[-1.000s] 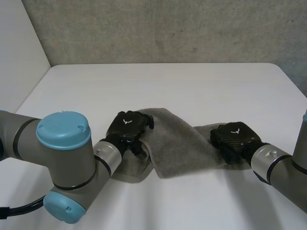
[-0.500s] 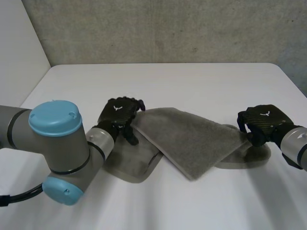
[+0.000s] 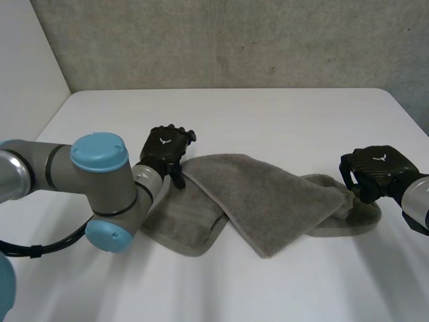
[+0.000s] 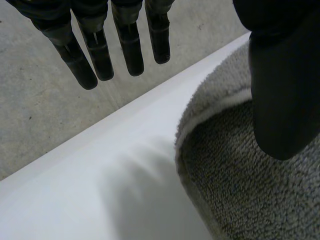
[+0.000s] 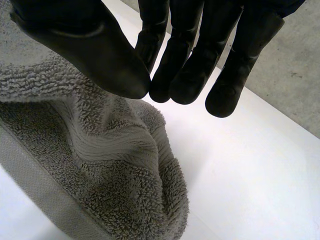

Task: Fold the towel.

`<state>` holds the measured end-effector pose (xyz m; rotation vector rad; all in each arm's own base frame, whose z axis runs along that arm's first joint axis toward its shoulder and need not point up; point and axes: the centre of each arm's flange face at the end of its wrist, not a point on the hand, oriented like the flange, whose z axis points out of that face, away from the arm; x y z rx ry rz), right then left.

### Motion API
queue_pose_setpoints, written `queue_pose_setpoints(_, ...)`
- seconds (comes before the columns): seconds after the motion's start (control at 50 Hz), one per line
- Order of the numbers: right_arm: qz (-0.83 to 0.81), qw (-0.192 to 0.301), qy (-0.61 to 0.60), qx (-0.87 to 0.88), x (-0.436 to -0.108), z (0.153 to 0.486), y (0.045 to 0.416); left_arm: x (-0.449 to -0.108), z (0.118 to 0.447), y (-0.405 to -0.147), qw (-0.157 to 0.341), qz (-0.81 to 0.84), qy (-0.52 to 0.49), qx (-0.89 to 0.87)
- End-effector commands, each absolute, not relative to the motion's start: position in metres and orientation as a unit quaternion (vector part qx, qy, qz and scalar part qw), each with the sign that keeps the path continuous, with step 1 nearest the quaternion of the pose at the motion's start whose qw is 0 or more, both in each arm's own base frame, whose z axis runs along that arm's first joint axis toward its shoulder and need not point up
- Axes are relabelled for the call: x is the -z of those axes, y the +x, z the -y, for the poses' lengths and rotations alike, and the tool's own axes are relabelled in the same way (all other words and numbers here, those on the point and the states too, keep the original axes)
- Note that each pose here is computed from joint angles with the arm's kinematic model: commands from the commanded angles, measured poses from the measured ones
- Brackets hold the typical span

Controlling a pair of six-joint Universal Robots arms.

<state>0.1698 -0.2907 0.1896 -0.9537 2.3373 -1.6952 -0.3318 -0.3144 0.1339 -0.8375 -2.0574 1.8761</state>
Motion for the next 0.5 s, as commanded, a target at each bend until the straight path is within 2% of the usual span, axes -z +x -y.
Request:
queue_pose_setpoints(0.02,-0.766,0.054,-0.316,0.557,-0.190,0.289,0.172,-0.124,0.321,-0.335,0.112,0.701,-0.298,-0.639)
queue_pose_setpoints(0.14,-0.762,0.052,-0.318,0.562,-0.192,0.292,0.173,-0.121,0.326,-0.339,0.112,0.698,-0.297,-0.642)
queue_pose_setpoints(0.3,-0.740,0.044,-0.317,0.591,-0.199,0.307,0.176,-0.136,0.334,-0.343,0.114,0.681,-0.289,-0.663)
queue_pose_setpoints(0.46,-0.709,0.059,-0.337,0.617,-0.212,0.313,0.201,-0.180,0.343,-0.347,0.117,0.643,-0.272,-0.706)
queue_pose_setpoints(0.5,-0.679,0.059,-0.331,0.652,-0.230,0.323,0.209,-0.206,0.347,-0.349,0.120,0.615,-0.261,-0.735)
